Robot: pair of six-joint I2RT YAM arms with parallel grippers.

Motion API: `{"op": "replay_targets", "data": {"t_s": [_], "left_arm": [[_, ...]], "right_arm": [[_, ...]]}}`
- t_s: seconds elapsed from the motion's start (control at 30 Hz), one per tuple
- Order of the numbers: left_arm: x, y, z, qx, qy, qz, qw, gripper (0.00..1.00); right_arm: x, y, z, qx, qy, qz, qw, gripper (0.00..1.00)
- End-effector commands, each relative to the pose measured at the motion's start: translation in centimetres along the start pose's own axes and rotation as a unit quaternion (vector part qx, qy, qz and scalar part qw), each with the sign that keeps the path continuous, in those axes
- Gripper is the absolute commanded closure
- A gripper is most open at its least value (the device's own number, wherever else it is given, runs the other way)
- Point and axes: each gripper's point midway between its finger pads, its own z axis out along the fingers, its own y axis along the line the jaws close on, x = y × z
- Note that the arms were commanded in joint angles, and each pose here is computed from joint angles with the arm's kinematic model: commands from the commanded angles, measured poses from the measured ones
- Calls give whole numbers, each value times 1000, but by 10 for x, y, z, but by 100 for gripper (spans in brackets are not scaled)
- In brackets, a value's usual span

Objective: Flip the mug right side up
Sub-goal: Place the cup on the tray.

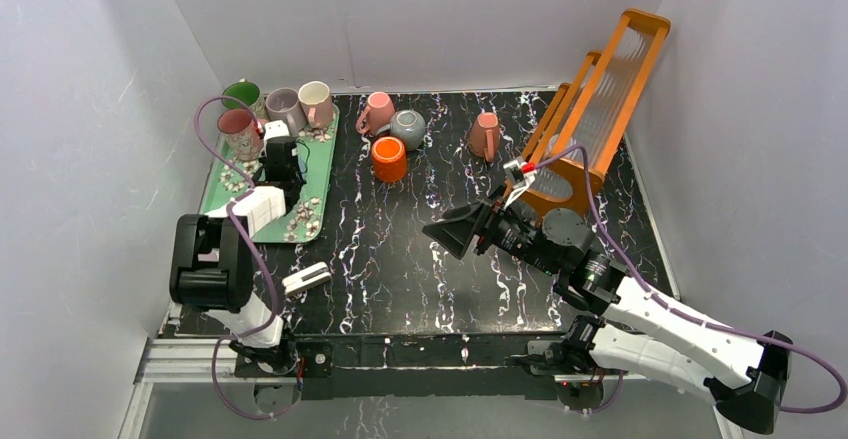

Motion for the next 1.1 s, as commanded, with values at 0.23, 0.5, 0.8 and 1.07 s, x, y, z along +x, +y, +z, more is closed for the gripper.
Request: {"op": "replay_targets", "data": {"t_s": [0.23, 0.5, 0.8, 1.07], "left_arm": [[-54, -8, 34, 0, -60, -35, 998, 92], [-48, -10, 51, -10, -42, -25, 999, 82], [-54, -12, 44, 0, -29, -41, 999, 61], [-93, -12, -11, 46, -33, -65, 996, 38]], "right_arm": [[-2, -11, 12, 38, 3, -5, 999, 1], [0, -14, 15, 44, 8, -4, 999, 1], [-1, -22, 10, 69, 6, -2, 998, 1], [3, -37, 1, 117, 23, -5, 993, 1]]}}
